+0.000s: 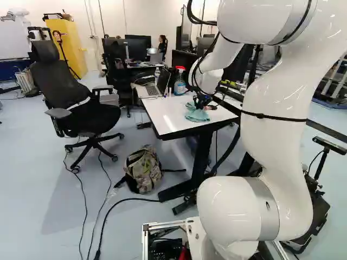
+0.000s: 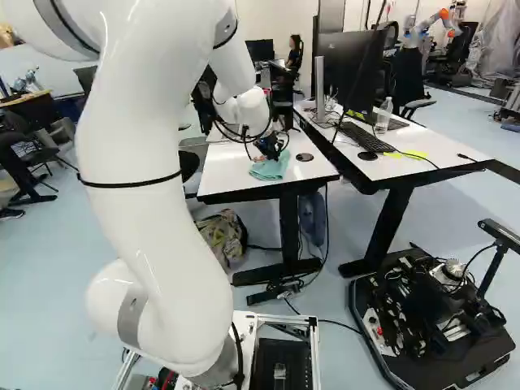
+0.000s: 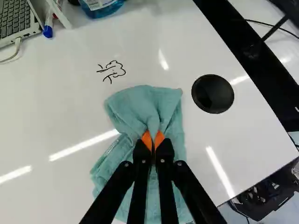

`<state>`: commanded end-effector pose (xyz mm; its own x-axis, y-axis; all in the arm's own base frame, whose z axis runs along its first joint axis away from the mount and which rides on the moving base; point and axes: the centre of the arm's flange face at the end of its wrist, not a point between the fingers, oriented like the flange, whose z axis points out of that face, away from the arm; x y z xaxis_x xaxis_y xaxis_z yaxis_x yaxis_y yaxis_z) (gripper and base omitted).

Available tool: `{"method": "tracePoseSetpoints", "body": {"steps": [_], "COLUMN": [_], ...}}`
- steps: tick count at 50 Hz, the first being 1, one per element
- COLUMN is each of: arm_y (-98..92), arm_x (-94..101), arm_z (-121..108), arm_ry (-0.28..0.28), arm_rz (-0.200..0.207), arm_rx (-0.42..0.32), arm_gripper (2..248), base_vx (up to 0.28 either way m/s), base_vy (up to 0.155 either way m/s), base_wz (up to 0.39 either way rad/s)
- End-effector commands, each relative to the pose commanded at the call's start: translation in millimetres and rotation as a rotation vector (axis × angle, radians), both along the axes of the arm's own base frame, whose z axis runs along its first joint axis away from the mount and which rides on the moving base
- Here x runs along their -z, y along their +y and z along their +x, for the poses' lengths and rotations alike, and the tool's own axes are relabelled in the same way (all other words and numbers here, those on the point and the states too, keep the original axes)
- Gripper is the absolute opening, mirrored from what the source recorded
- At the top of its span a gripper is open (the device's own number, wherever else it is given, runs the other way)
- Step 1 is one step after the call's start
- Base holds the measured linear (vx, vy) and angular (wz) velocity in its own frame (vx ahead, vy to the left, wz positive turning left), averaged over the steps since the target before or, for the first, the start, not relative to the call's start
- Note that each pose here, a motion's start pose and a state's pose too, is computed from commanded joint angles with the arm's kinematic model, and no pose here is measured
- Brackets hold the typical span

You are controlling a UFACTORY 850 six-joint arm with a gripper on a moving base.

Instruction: Clean the table with the green towel

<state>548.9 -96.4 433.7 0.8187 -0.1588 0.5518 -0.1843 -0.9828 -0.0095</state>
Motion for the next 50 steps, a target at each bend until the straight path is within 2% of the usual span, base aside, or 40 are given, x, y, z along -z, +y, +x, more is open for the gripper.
{"method": "tracePoseSetpoints", "body": {"steps": [11,20,50], "arm_y": [-6.6,-6.5,11.5], "arm_x": [-0.6,-0.6,1.5], "arm_z": [-19,-19,32], "arm_ry": [0.009,0.008,-0.016], "arm_rz": [0.002,0.002,-0.003], "arm_rx": [0.018,0.018,-0.029], "arm_gripper": [27,27,27], "base_vx": [0.000,0.000,0.000], "base_vy": [0.000,0.000,0.000], "base_wz": [0.000,0.000,0.000]}}
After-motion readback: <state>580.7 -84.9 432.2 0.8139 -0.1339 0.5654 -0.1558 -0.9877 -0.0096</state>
